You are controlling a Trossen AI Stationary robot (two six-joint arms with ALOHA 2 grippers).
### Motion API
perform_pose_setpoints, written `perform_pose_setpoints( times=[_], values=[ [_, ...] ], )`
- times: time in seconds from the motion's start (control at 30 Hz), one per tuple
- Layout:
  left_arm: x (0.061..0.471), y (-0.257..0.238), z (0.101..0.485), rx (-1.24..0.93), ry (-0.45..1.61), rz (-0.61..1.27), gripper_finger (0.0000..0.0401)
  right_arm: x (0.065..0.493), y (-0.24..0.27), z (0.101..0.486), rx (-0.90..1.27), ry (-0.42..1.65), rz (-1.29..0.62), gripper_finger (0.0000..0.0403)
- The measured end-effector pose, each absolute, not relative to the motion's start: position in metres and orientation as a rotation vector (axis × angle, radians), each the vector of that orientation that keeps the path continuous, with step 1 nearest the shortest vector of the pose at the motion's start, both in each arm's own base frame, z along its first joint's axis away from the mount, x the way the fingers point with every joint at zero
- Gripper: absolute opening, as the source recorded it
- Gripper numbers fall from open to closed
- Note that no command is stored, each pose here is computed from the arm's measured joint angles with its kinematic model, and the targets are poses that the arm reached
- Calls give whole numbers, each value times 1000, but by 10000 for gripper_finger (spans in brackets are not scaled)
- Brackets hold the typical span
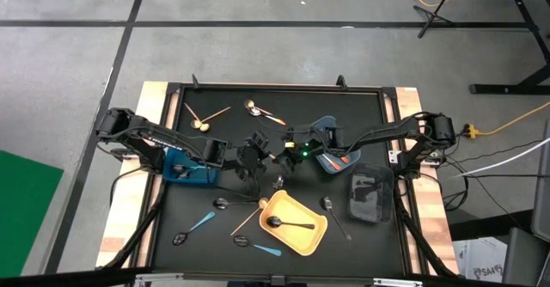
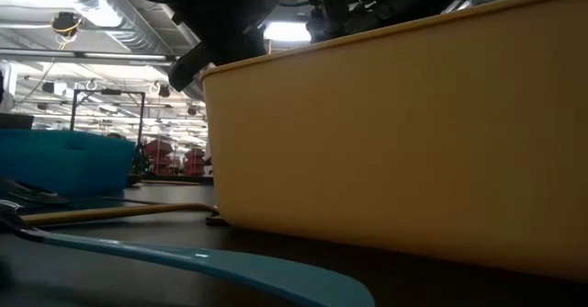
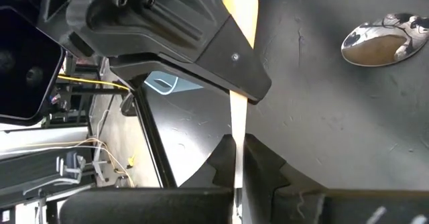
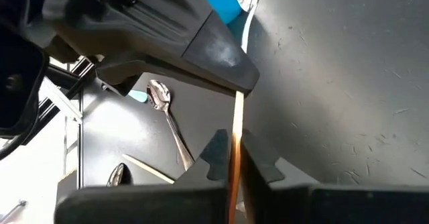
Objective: Sort silverware by color (type)
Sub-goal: Put the orange spoon into the gray bin
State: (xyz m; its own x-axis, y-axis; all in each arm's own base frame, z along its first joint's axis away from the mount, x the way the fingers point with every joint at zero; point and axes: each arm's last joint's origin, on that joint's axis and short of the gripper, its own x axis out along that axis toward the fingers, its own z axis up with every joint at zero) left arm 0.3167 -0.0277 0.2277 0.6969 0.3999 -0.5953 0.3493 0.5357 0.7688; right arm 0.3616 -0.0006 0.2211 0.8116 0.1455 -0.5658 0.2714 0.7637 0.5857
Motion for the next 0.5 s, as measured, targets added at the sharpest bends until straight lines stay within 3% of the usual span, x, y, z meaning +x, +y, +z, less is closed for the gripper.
perform_pose_setpoints(
  times=[0.5],
  values=[
    [317, -28, 228, 1031, 827, 37, 37, 363, 0, 222, 674, 616, -65, 1]
  ],
)
